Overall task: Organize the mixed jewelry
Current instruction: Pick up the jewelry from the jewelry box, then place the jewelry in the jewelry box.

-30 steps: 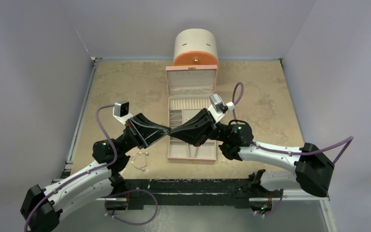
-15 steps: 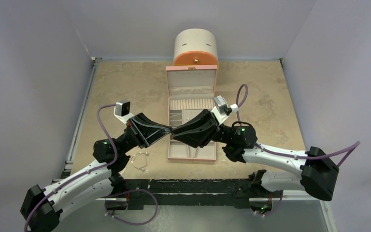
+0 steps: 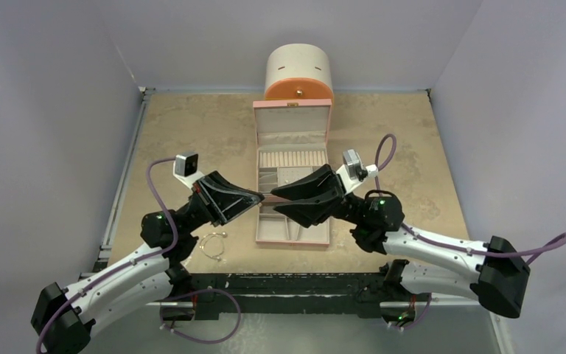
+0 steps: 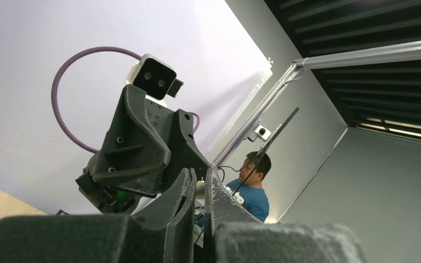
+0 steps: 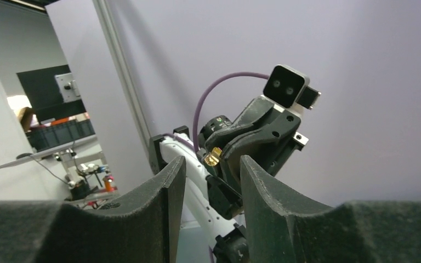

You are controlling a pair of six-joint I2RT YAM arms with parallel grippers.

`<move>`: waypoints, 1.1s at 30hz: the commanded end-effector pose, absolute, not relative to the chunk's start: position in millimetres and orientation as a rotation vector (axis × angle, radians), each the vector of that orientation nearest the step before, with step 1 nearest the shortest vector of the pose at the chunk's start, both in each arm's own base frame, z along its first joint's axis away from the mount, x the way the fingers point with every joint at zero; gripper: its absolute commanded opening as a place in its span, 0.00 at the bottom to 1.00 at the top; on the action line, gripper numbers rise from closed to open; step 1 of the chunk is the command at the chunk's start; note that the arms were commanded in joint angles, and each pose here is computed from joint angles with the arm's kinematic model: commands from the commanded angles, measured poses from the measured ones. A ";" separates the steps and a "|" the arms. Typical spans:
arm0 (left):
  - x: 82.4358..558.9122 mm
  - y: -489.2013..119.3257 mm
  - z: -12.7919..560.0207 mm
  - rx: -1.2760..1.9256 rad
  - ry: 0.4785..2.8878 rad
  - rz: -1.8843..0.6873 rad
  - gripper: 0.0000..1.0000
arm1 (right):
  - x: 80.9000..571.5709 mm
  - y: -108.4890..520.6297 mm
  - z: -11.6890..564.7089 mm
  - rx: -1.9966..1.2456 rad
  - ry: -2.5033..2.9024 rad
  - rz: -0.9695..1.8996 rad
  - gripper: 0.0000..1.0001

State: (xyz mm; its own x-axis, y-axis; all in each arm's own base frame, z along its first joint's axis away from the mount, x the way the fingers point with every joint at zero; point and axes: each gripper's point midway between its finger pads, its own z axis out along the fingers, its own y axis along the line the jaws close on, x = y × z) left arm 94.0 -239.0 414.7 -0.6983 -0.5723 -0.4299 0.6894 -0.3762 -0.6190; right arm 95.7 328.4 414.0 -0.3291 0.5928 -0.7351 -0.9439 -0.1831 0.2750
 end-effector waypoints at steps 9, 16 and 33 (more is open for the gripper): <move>138.0 -269.4 382.3 0.269 1.402 -1.682 0.00 | 129.5 282.7 386.4 -0.507 1.100 1.315 0.44; 174.0 -288.0 333.6 0.423 1.754 -1.335 0.00 | 156.6 241.0 337.2 -0.416 1.369 1.033 0.43; 259.3 -298.7 186.9 0.732 2.421 -0.546 0.00 | 166.4 208.2 253.8 -0.356 1.690 0.820 0.44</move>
State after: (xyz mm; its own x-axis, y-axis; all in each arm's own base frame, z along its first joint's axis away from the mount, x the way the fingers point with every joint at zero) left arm 249.0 -310.6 188.9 -0.7390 0.2918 -0.6073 0.5742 0.7444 -0.3409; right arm 165.0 215.8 255.9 -0.2840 0.1788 -0.9420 -0.6509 0.6855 0.3263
